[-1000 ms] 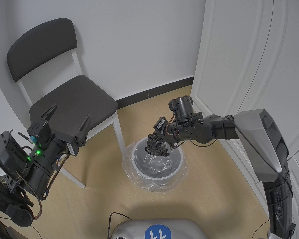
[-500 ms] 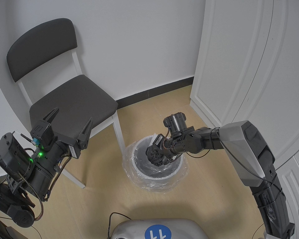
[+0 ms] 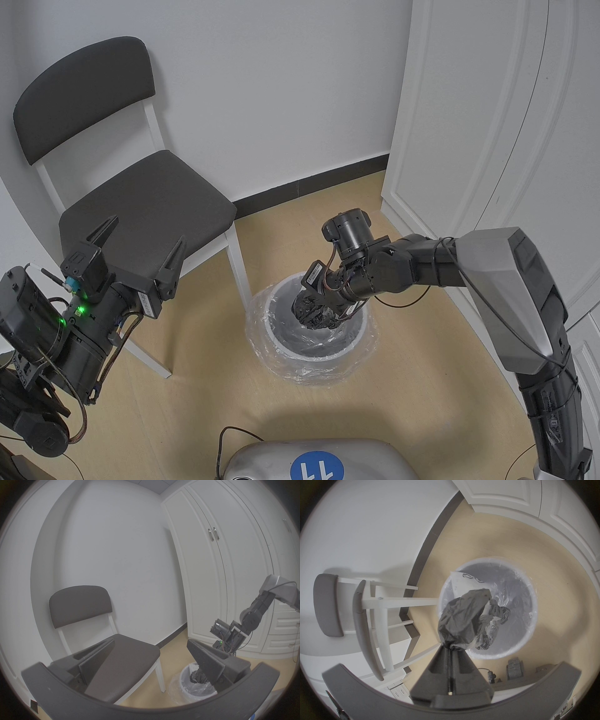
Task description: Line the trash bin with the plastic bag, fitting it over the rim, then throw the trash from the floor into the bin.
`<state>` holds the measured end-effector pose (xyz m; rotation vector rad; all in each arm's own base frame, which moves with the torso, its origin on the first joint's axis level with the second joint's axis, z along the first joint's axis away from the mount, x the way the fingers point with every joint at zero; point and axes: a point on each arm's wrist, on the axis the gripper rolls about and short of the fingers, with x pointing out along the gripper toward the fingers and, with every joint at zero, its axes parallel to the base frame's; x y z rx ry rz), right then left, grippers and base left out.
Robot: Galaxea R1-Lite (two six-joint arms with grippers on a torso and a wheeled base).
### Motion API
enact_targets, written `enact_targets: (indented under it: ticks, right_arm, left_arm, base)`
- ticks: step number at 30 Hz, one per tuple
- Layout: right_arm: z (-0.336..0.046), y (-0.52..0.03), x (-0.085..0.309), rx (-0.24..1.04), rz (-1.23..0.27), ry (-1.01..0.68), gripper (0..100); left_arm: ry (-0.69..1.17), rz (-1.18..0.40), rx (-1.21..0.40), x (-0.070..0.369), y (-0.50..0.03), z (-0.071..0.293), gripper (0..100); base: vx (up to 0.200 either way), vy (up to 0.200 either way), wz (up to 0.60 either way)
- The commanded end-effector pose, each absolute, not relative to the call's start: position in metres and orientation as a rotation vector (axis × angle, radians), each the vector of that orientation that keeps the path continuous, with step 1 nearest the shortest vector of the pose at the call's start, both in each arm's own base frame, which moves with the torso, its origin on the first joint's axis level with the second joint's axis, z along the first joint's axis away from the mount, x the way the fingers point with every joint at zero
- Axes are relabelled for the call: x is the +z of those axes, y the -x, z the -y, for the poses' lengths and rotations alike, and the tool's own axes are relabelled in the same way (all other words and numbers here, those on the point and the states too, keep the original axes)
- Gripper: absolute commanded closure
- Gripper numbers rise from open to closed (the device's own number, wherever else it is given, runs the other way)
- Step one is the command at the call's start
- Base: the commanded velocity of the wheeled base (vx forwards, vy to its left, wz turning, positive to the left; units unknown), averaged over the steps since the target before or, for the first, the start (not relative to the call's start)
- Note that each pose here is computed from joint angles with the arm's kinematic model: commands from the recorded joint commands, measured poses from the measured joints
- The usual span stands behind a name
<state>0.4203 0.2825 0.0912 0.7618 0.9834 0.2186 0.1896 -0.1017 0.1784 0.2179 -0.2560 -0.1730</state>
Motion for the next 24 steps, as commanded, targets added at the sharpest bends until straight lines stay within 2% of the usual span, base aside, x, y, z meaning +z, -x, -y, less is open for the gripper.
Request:
enact_targets:
  ticks: [1, 12, 24]
  right_arm:
    - [-0.287, -0.407, 0.123, 0.264, -0.949, -0.769, 100]
    - [-0.292, -0.405, 0.118, 0.267, -0.957, -0.751, 100]
    - [-0.282, -0.426, 0.062, 0.2, -1.021, -0.713, 100]
  left_arm:
    - [-0.218, 0.256, -0.172, 0.178, -0.189, 0.102, 0]
    - [-0.218, 0.26, -0.173, 0.179, -0.188, 0.101, 0]
    - [-0.218, 0.26, -0.173, 0.179, -0.188, 0.101, 0]
  base:
    - [0.0, 0.0, 0.0]
    - [0.0, 0.0, 0.0]
    - [0.0, 0.0, 0.0]
